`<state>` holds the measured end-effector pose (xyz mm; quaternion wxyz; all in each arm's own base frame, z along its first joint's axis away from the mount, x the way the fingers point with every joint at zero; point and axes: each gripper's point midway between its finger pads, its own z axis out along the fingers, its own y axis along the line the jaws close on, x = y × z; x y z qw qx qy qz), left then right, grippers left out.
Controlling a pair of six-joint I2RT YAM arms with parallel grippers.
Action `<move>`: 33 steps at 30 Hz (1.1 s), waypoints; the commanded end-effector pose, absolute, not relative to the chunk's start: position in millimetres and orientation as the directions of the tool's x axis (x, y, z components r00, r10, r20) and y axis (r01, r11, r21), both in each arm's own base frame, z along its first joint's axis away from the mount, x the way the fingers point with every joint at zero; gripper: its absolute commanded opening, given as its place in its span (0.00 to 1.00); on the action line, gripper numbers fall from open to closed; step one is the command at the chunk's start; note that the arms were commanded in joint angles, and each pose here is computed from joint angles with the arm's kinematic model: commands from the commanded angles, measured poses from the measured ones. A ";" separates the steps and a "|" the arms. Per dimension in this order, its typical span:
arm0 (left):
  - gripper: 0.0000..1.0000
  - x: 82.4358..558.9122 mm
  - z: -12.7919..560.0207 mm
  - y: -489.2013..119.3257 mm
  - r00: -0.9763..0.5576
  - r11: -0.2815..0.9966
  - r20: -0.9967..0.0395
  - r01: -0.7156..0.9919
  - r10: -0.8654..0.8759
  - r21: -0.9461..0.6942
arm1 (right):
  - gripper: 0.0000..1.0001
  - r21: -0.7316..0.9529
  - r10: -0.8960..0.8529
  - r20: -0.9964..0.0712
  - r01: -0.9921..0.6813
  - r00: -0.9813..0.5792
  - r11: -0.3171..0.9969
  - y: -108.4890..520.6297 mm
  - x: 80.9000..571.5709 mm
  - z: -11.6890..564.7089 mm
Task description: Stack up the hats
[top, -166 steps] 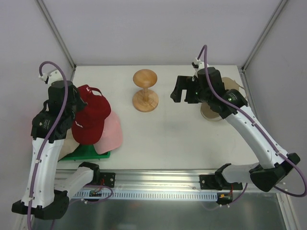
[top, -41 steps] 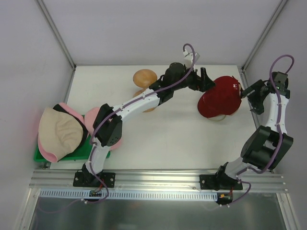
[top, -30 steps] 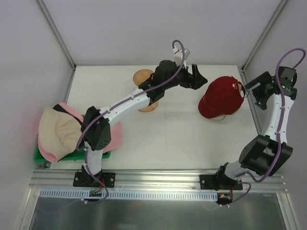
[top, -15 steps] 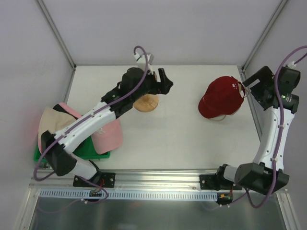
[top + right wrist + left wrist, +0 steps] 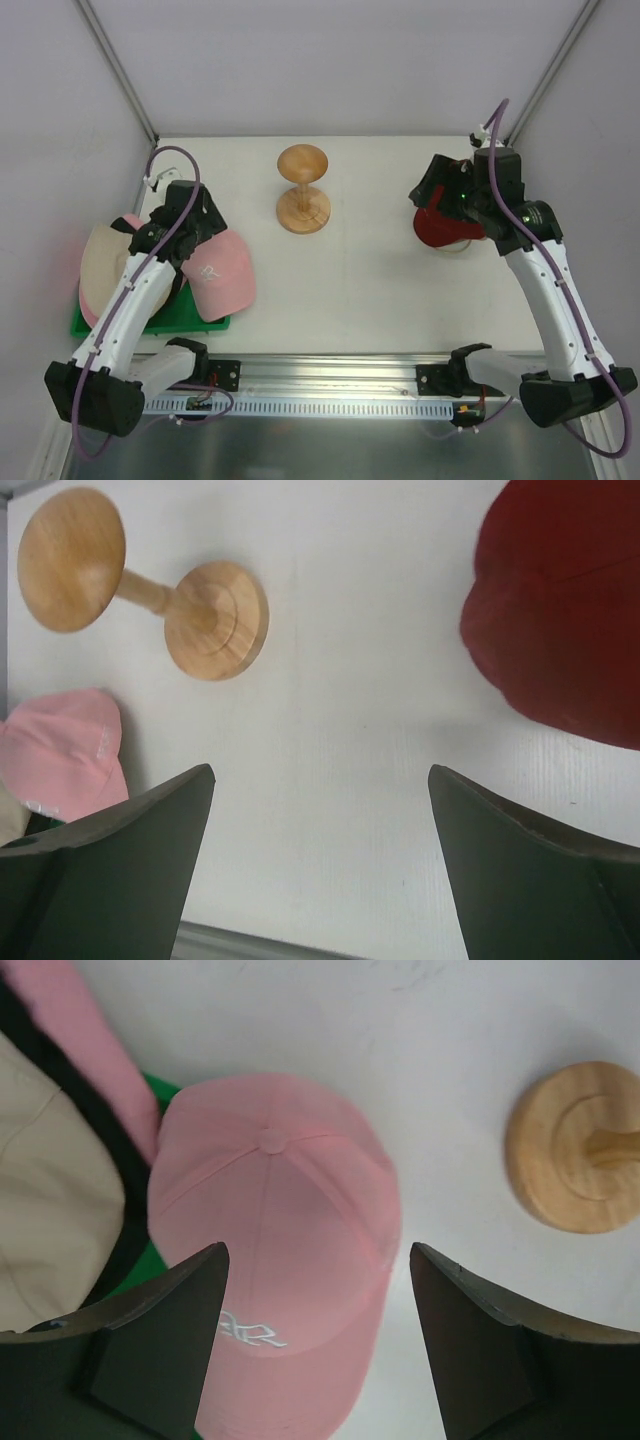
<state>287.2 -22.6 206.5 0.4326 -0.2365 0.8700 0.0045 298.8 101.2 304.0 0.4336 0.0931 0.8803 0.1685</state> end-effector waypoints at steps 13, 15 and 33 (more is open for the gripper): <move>0.64 318.6 162.3 15.8 -0.660 0.863 -0.639 -0.505 -0.394 -0.010 | 0.94 0.369 0.216 -0.774 -0.147 -0.596 0.918 142.5 278.3 302.2; 0.63 320.8 155.8 17.8 -0.668 0.856 -0.617 -0.516 -0.415 -0.017 | 0.94 0.366 0.212 -0.771 -0.146 -0.601 0.919 142.4 277.5 299.7; 0.29 316.5 125.6 15.5 -0.701 0.844 -0.549 -0.537 -0.456 -0.015 | 0.94 0.374 0.211 -0.771 -0.158 -0.602 0.914 145.6 278.3 298.6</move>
